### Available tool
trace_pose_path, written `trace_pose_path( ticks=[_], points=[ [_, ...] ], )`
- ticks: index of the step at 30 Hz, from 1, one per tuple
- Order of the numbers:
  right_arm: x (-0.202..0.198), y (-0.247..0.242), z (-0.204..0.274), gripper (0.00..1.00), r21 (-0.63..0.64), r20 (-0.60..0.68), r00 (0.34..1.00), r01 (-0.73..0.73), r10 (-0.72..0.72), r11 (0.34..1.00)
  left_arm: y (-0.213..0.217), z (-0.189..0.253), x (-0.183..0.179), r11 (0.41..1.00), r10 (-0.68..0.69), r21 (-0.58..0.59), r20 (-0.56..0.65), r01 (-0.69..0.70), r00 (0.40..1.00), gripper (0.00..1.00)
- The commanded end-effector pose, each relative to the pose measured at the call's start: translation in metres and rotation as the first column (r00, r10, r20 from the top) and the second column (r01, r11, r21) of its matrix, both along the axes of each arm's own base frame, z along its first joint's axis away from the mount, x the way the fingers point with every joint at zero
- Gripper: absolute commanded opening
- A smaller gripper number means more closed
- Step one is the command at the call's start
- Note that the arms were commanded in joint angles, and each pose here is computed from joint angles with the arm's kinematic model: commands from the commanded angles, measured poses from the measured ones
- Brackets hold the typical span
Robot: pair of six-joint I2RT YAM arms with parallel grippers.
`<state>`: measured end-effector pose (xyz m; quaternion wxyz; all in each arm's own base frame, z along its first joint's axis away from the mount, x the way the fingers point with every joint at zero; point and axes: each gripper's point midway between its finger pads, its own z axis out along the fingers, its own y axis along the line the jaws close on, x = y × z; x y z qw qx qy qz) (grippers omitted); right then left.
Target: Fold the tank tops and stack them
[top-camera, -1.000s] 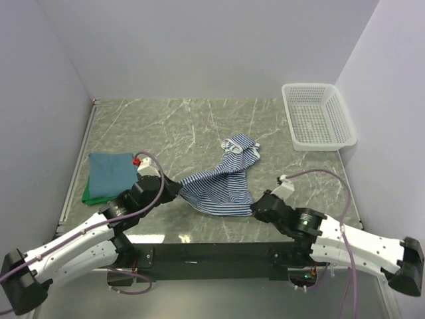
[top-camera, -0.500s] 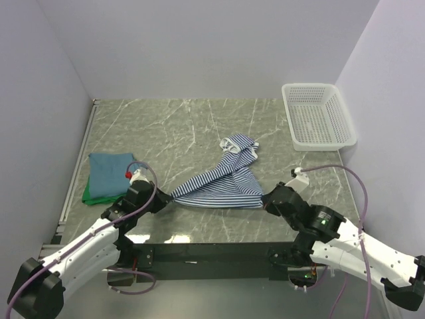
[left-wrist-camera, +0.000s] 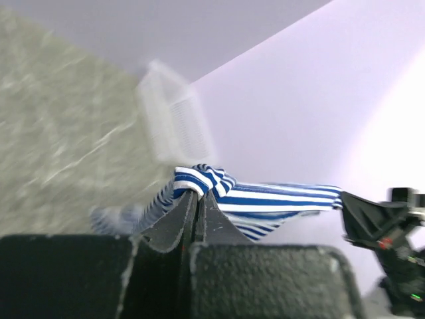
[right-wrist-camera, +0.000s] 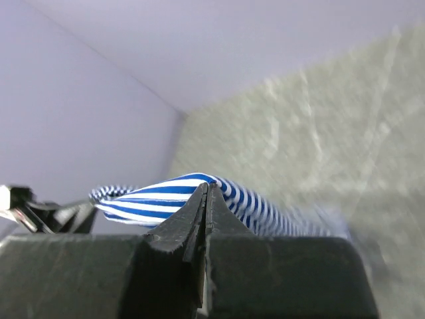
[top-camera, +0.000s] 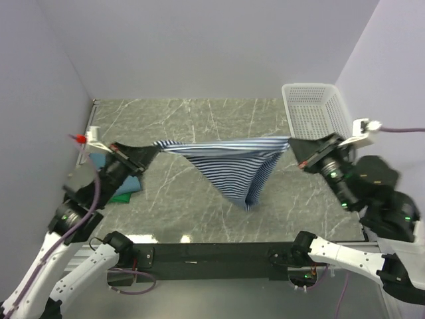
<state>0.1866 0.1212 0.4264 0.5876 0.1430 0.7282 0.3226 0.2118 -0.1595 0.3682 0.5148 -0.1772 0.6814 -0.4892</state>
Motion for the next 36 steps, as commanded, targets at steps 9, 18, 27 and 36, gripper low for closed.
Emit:
trace_pose_path(
  ticks=[9, 18, 27, 36],
  points=[
    [0.001, -0.017, 0.121, 0.0, 0.008, 0.218, 0.975, 0.032, -0.033, 0.999, 0.025, 0.131, -0.024, 0.95, 0.071, -0.312, 0.195, -0.006, 0.978, 0.01],
    [0.074, 0.036, 0.113, 0.0, -0.107, 0.24, 0.97, -0.009, 0.035, 0.994, 0.0, 0.132, 0.052, 0.958, 0.141, -0.274, 0.215, -0.079, 0.966, 0.01],
    [0.172, 0.04, 0.171, 0.0, -0.069, 0.343, 0.936, -0.062, 0.082, 0.996, -0.013, 0.194, 0.165, 0.962, -0.04, -0.232, 0.399, 0.142, 0.916, 0.01],
    [0.167, 0.024, 0.091, 0.0, -0.098, 0.227, 0.972, -0.039, 0.061, 0.994, 0.018, 0.159, 0.134, 0.982, -0.014, -0.172, 0.334, 0.075, 0.942, 0.01]
  ],
)
